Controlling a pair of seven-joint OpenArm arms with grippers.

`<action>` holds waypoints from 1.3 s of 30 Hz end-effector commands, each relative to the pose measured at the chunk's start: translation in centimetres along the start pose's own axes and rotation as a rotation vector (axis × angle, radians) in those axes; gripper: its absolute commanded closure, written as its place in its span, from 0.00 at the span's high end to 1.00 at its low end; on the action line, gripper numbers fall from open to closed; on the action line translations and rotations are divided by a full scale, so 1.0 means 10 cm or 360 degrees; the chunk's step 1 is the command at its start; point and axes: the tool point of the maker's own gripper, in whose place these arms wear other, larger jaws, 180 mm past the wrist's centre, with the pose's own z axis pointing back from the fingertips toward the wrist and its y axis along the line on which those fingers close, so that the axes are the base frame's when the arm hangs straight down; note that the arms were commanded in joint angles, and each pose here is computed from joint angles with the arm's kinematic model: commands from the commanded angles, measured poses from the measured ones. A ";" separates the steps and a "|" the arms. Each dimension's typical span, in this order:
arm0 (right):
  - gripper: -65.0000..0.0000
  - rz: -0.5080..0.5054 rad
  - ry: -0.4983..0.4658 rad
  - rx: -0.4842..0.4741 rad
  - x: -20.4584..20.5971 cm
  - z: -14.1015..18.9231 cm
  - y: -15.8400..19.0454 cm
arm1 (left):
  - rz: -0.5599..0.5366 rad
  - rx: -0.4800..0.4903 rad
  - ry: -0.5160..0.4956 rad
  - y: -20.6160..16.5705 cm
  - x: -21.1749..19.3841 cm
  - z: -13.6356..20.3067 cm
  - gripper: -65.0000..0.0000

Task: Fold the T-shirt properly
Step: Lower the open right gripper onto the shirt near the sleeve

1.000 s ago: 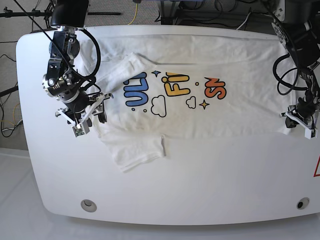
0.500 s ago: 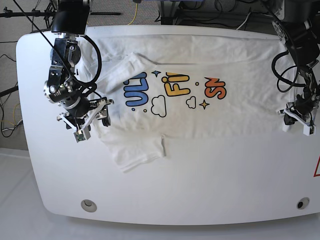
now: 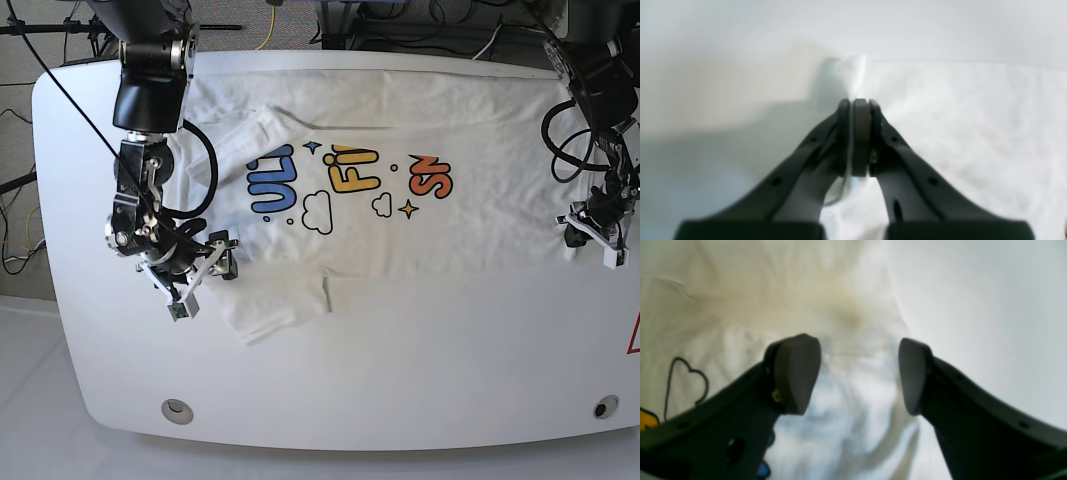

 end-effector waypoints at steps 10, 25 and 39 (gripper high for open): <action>0.59 -0.0113 0.0032 0.0086 0.25 -0.35 0.00 | -0.0030 0.0020 -0.0093 0.06 0.24 0.06 0.01; 0.60 -0.0266 -0.0075 0.0146 0.22 -0.63 -0.02 | -0.0049 0.0031 -0.0032 0.07 0.12 0.07 0.01; 0.59 -0.0332 -0.0063 0.0158 0.02 -0.73 0.02 | -0.0073 0.0033 -0.0030 0.06 0.12 0.09 0.01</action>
